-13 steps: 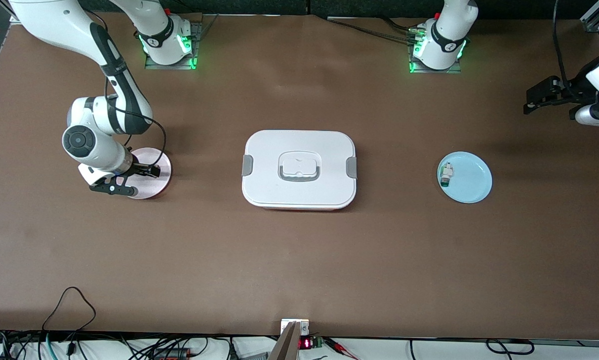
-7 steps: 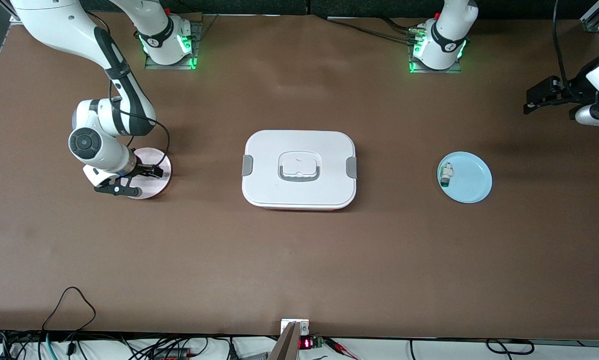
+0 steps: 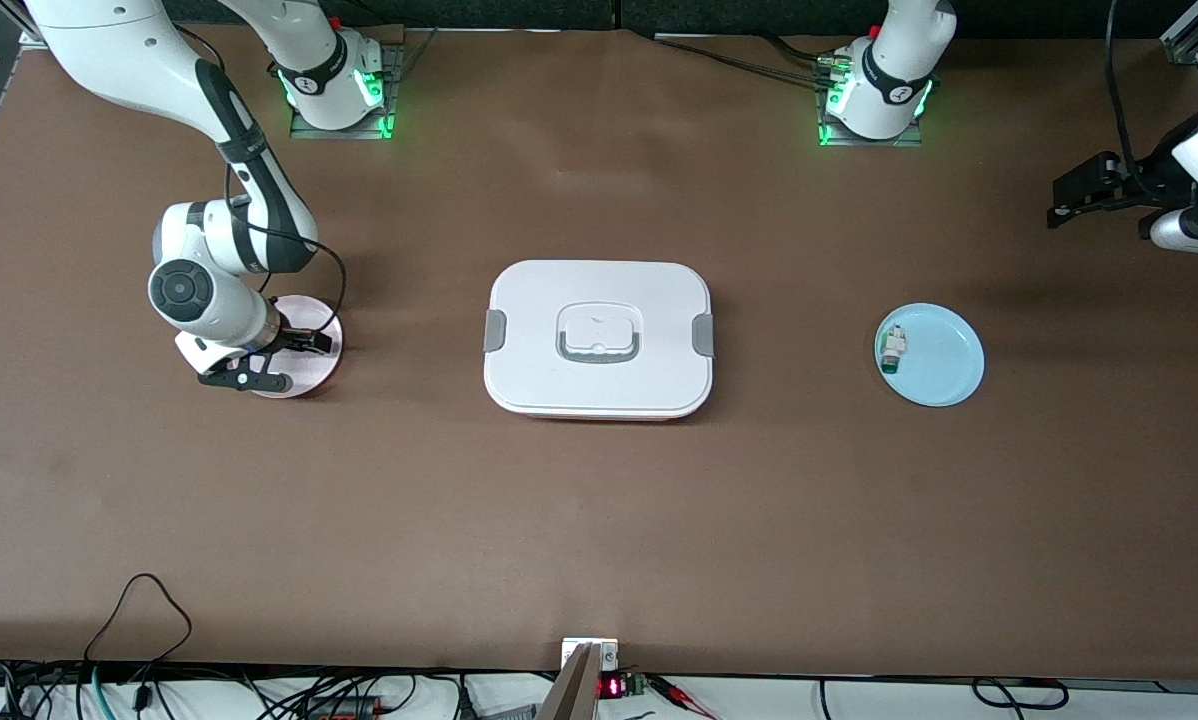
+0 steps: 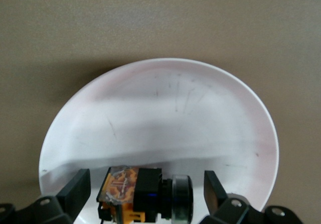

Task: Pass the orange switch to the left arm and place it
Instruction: 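Tighten the grip and lift the switch off the white plate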

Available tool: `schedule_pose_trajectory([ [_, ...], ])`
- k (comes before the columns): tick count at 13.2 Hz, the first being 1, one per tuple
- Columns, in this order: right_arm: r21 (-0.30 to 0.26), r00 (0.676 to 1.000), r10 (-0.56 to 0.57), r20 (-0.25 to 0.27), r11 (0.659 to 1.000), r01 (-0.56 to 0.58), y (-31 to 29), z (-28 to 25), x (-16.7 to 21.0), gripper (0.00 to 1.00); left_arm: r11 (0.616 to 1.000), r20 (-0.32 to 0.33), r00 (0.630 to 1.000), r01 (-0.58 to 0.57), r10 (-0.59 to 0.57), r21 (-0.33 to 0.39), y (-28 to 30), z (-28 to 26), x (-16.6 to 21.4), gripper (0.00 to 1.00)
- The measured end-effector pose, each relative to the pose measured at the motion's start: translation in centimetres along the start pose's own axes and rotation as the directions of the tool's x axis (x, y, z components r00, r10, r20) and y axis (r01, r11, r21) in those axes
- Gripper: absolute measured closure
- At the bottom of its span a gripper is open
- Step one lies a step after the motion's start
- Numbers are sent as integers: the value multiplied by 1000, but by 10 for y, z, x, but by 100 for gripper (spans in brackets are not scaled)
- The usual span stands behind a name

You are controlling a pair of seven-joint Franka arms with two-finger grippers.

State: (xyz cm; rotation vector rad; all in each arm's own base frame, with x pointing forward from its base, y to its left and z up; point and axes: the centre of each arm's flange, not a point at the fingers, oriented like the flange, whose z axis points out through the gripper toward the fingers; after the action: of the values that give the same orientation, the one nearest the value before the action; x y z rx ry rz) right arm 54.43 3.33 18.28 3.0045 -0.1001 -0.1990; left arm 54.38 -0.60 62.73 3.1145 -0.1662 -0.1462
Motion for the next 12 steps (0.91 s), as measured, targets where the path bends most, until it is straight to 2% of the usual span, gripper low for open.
schedule_pose_trajectory([
  [12,-9,999,-32,34,999,32,-1,5,-10,0,1000,0,1000,0,0,0,0,0,0,0],
])
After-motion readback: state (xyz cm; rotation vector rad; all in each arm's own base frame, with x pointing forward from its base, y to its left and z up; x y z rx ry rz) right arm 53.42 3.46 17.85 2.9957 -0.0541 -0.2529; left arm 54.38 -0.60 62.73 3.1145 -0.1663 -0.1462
